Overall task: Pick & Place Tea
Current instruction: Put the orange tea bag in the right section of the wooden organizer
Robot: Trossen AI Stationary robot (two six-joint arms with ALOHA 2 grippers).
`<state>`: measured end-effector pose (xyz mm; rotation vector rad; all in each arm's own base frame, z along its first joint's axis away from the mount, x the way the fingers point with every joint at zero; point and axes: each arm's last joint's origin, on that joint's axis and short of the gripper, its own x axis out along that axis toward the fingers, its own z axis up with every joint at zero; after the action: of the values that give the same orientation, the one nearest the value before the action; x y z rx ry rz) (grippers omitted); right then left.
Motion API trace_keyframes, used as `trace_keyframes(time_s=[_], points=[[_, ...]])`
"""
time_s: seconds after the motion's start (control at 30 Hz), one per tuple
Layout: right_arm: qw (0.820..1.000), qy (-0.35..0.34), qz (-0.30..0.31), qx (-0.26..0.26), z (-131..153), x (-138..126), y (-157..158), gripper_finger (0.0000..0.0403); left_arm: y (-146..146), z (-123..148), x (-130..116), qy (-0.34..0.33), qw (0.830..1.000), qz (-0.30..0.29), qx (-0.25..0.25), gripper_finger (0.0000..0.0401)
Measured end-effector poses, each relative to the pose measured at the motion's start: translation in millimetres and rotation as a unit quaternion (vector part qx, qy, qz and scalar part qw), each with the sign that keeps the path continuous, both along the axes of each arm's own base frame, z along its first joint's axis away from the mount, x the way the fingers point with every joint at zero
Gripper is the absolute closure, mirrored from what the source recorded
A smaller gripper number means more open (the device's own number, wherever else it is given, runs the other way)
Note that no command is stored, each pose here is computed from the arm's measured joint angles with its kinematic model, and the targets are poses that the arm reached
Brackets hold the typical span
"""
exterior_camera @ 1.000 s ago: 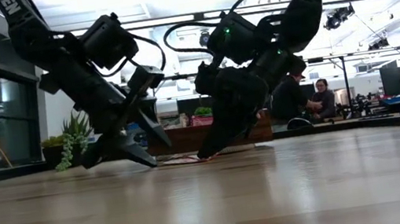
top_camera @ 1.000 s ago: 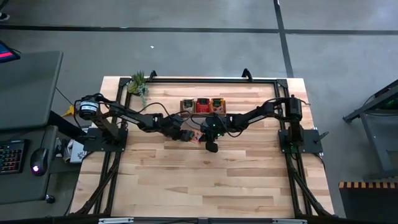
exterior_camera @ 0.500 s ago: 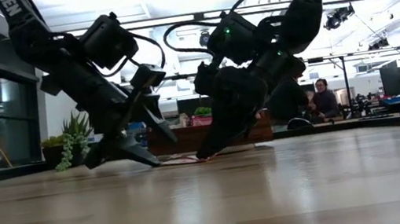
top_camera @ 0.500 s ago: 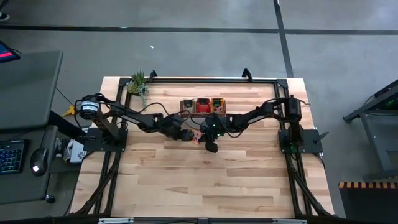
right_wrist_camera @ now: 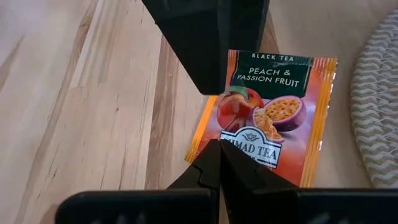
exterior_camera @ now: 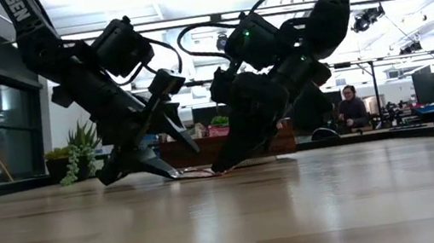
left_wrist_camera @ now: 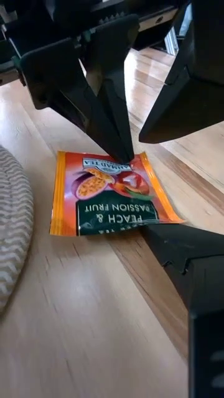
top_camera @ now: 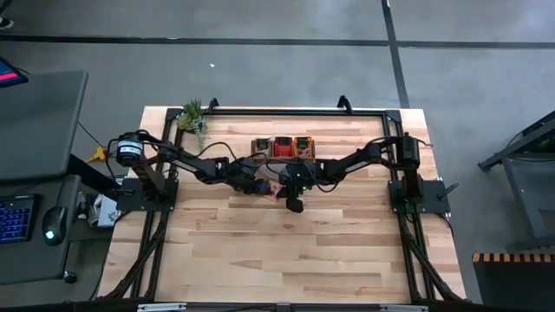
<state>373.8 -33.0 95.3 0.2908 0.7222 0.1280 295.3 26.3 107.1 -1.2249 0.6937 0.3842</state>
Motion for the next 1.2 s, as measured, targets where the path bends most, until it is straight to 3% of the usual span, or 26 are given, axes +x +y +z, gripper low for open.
trace_keyframes(time_s=[0.23,0.53,0.6,0.93,1.2], points=[[1.0,-0.001,0.002,0.001,0.2,0.1,0.0,0.0403,0.1,-1.2,1.0,0.002,1.0,0.003,-0.003,0.0212],[1.0,-0.001,0.004,0.003,0.7,0.1,0.2,0.0403,-0.5,-4.3,-1.7,0.023,1.0,-0.009,0.004,0.0371],[1.0,-0.001,0.003,0.003,0.9,0.1,0.2,0.0403,-0.7,-4.6,-2.1,0.024,1.0,-0.015,0.005,0.0392],[0.999,-0.016,0.039,0.03,16.4,-1.8,2.9,0.0402,-1.0,1.3,-2.5,0.012,0.999,-0.037,0.033,0.04],[0.998,-0.042,0.04,-0.033,68.3,-17.2,-3.3,0.0402,0.3,31.8,4.7,0.015,0.988,-0.107,0.108,0.0401]])
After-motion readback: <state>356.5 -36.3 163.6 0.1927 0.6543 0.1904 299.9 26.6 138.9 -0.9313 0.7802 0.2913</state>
